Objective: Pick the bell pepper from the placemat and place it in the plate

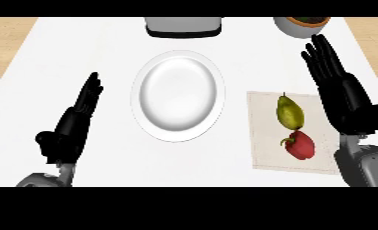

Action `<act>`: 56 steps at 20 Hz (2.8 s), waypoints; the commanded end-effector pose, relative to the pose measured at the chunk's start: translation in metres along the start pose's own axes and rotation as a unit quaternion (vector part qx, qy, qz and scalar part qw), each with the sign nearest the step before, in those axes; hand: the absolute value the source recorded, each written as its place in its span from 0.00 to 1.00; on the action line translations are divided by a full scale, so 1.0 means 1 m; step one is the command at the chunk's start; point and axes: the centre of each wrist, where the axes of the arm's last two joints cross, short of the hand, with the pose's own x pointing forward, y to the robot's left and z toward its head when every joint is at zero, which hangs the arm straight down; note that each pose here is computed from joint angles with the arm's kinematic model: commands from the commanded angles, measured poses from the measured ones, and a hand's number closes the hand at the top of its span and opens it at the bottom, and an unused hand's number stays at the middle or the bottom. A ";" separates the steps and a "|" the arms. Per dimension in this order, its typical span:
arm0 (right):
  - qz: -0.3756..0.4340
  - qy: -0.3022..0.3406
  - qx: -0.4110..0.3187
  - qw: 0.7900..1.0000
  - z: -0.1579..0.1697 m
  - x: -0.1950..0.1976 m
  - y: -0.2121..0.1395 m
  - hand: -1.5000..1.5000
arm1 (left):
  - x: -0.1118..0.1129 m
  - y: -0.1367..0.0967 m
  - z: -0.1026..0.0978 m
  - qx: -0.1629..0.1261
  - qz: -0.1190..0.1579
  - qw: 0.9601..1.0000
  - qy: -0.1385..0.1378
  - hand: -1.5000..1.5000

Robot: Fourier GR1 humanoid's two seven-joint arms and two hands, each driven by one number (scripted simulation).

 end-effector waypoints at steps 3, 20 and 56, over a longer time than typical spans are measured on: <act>-0.022 -0.038 0.160 0.986 0.030 -0.007 0.048 0.00 | 0.015 0.012 -0.018 0.009 -0.033 0.999 0.003 0.50; 0.347 -0.258 0.272 0.860 0.117 -0.091 0.008 0.00 | -0.003 0.021 -0.045 0.005 -0.032 0.999 0.016 0.50; 0.636 0.000 0.305 0.708 0.079 -0.019 0.014 0.00 | 0.003 0.006 -0.061 -0.015 -0.037 0.999 0.021 0.50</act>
